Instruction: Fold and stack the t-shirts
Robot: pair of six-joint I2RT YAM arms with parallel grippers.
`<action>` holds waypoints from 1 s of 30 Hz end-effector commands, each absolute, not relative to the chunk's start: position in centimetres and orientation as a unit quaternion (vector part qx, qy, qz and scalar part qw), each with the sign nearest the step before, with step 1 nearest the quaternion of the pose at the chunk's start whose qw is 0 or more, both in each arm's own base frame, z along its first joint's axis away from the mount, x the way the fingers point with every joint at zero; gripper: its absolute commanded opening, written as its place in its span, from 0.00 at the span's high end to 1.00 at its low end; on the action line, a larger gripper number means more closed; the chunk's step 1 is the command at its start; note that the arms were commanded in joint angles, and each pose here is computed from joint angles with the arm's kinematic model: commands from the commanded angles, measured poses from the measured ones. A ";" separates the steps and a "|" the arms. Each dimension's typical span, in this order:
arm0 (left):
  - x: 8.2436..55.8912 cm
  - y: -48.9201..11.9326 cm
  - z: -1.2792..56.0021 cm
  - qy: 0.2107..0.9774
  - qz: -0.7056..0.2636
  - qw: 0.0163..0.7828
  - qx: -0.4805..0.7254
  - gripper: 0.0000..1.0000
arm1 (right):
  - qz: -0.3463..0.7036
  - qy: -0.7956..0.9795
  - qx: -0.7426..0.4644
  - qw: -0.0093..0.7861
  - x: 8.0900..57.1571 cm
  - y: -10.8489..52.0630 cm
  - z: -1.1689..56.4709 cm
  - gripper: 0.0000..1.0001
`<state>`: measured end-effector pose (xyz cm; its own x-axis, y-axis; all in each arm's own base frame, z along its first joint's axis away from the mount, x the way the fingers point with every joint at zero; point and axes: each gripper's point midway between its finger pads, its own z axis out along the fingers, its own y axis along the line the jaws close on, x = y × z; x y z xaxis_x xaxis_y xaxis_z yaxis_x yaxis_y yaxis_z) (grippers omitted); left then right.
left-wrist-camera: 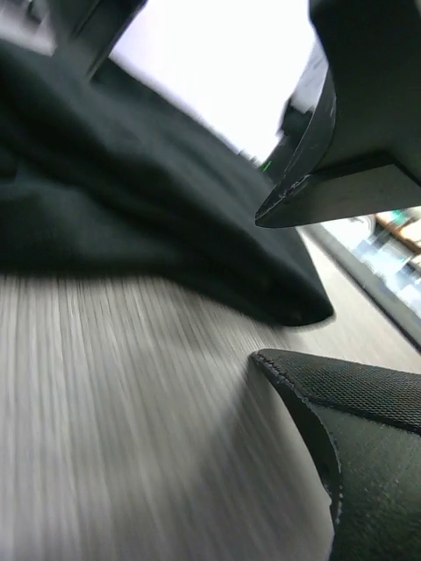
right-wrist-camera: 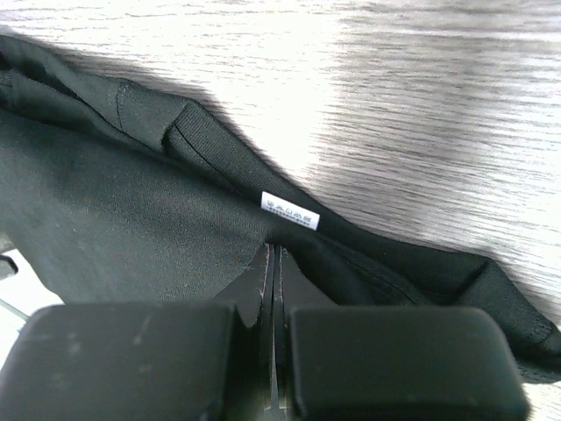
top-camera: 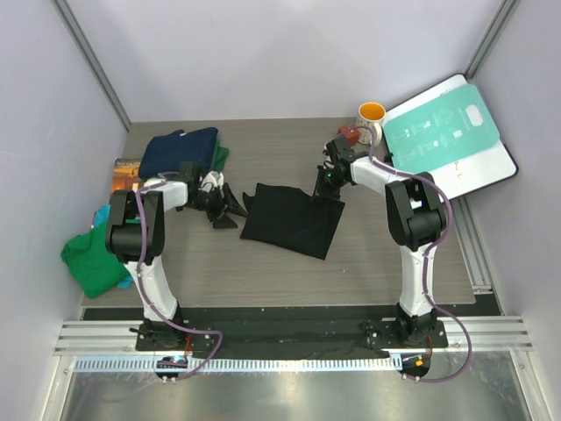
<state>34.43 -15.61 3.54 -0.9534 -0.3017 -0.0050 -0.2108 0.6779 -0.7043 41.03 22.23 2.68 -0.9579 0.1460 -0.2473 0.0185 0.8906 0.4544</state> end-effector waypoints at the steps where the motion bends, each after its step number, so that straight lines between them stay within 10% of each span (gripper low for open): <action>1: 35.4 -18.0 4.7 0.873 -0.472 0.051 -0.114 0.40 | 0.211 0.970 0.035 0.117 40.6 21.3 1.5 0.98; 30: 31.5 -24.2 -4.5 0.938 -0.345 -0.026 -0.010 0.41 | 0.219 0.971 0.006 0.092 40.3 24.4 0.9 0.99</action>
